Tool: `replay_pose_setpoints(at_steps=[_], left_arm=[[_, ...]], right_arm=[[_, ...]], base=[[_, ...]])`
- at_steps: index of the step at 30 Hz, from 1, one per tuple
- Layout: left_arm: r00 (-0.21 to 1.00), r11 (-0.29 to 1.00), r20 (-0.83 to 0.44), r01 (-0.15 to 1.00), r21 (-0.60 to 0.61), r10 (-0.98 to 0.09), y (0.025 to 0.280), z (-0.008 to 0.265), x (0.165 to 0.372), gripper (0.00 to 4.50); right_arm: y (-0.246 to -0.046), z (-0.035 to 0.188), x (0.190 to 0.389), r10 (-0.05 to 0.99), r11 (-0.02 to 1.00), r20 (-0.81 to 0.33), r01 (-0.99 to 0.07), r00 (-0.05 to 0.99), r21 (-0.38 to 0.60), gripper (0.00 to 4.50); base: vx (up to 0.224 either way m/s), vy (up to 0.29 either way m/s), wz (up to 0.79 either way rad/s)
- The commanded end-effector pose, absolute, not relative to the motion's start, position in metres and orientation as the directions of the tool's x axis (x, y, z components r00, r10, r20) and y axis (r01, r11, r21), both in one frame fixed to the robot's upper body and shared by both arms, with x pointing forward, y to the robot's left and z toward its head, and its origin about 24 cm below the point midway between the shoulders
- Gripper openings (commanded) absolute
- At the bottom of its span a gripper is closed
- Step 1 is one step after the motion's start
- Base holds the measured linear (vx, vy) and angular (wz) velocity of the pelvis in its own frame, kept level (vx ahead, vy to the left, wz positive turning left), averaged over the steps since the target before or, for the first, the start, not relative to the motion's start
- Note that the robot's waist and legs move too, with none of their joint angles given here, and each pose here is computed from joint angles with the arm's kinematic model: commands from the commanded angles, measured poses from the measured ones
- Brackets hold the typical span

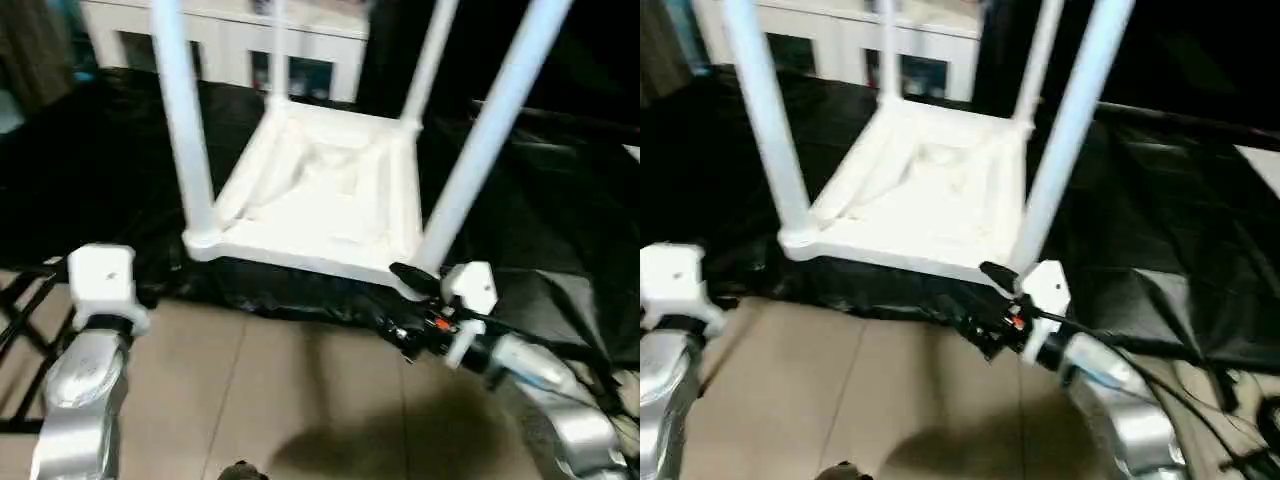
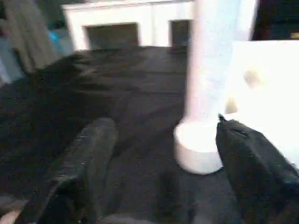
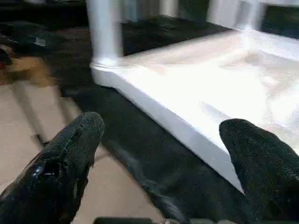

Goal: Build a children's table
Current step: Flip table

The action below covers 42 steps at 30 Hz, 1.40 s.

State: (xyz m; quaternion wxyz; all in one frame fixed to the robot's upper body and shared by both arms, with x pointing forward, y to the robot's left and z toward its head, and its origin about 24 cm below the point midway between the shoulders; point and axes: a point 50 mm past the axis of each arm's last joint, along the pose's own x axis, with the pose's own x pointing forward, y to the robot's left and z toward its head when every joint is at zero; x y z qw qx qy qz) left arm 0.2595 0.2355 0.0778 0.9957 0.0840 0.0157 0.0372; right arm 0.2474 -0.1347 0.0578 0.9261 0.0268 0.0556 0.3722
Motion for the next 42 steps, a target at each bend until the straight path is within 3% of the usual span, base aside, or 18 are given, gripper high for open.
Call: replay_pose_setpoints(at_steps=[1,4,6,10,14,20,21,23,25,27,29,34,38,39,41,42], left_arm=[[0.997,0.989,-0.044,-0.058,0.140,0.065,0.234,0.077,0.276,4.01],[0.998,0.993,-0.040,-0.047,0.106,0.052,0.238,0.079,0.295,4.23],[0.995,0.989,-0.036,-0.093,0.119,0.098,0.246,0.081,0.307,4.43],[0.993,0.988,-0.038,-0.107,0.113,0.112,0.251,0.083,0.319,4.43],[0.999,0.996,-0.045,0.012,0.090,-0.008,0.243,0.085,0.337,4.43],[0.999,0.998,-0.053,0.014,0.056,-0.012,0.239,0.083,0.344,4.43],[0.998,0.999,-0.056,0.012,0.047,-0.010,0.237,0.081,0.343,4.17],[0.998,0.999,-0.058,0.018,0.036,-0.016,0.234,0.080,0.343,4.09],[0.997,0.999,-0.069,0.038,-0.011,-0.039,0.225,0.072,0.342,3.97],[0.994,0.997,-0.077,0.071,-0.031,-0.073,0.212,0.065,0.341,3.68],[0.994,0.997,-0.076,0.074,-0.037,-0.076,0.211,0.064,0.341,3.68],[0.997,0.998,-0.079,0.016,-0.053,-0.020,0.210,0.063,0.341,3.21],[0.998,0.997,-0.056,-0.002,-0.075,-0.002,0.211,0.067,0.342,2.78],[0.998,0.997,-0.057,0.008,-0.078,-0.013,0.211,0.067,0.344,2.78],[0.998,0.997,-0.058,0.011,-0.078,-0.016,0.211,0.067,0.344,2.74],[0.998,0.997,-0.059,0.014,-0.081,-0.019,0.211,0.068,0.345,2.43]], right_arm=[[-0.134,0.055,0.257,0.644,0.765,-0.090,-0.642,0.760,0.054,4.50],[-0.125,0.052,0.266,0.638,0.770,-0.077,-0.637,0.766,0.042,4.50],[-0.120,0.052,0.273,0.645,0.764,-0.056,-0.642,0.762,0.057,4.50],[-0.116,0.052,0.282,0.642,0.766,-0.035,-0.640,0.766,0.058,4.50],[-0.129,0.052,0.304,0.528,0.849,-0.022,-0.527,0.849,0.045,4.50],[-0.154,0.051,0.315,0.396,0.918,-0.023,-0.396,0.918,0.008,4.50],[-0.159,0.051,0.315,0.378,0.926,-0.027,-0.379,0.925,0.004,4.50],[-0.163,0.050,0.316,0.360,0.933,-0.027,-0.360,0.933,-0.007,4.50],[-0.164,0.049,0.315,0.389,0.921,-0.019,-0.389,0.921,0.008,4.50],[-0.149,0.047,0.310,0.469,0.883,-0.026,-0.469,0.883,0.029,4.50],[-0.146,0.046,0.308,0.485,0.875,-0.028,-0.484,0.874,0.035,4.50],[-0.130,0.043,0.304,0.536,0.842,-0.049,-0.530,0.843,0.096,4.50],[-0.109,0.038,0.293,0.675,0.737,-0.090,-0.664,0.732,0.130,4.50],[-0.100,0.036,0.283,0.764,0.645,-0.096,-0.754,0.637,0.124,4.50],[-0.098,0.036,0.280,0.785,0.619,-0.095,-0.776,0.612,0.119,4.50],[-0.097,0.035,0.280,0.790,0.613,-0.096,-0.782,0.605,0.116,4.50]], base=[[0.000,0.000,0.00],[-0.007,0.003,-0.08],[0.000,0.000,0.00],[-0.001,-0.009,-0.09],[0.000,0.000,0.00],[0.000,0.000,0.00],[0.000,0.000,0.00],[0.000,0.000,0.00],[0.000,0.000,0.00],[0.000,0.000,0.00],[0.000,0.000,0.00],[0.000,0.000,0.00],[0.000,0.000,0.00],[0.000,0.000,0.00],[0.000,0.000,0.00],[0.000,0.000,0.00]])
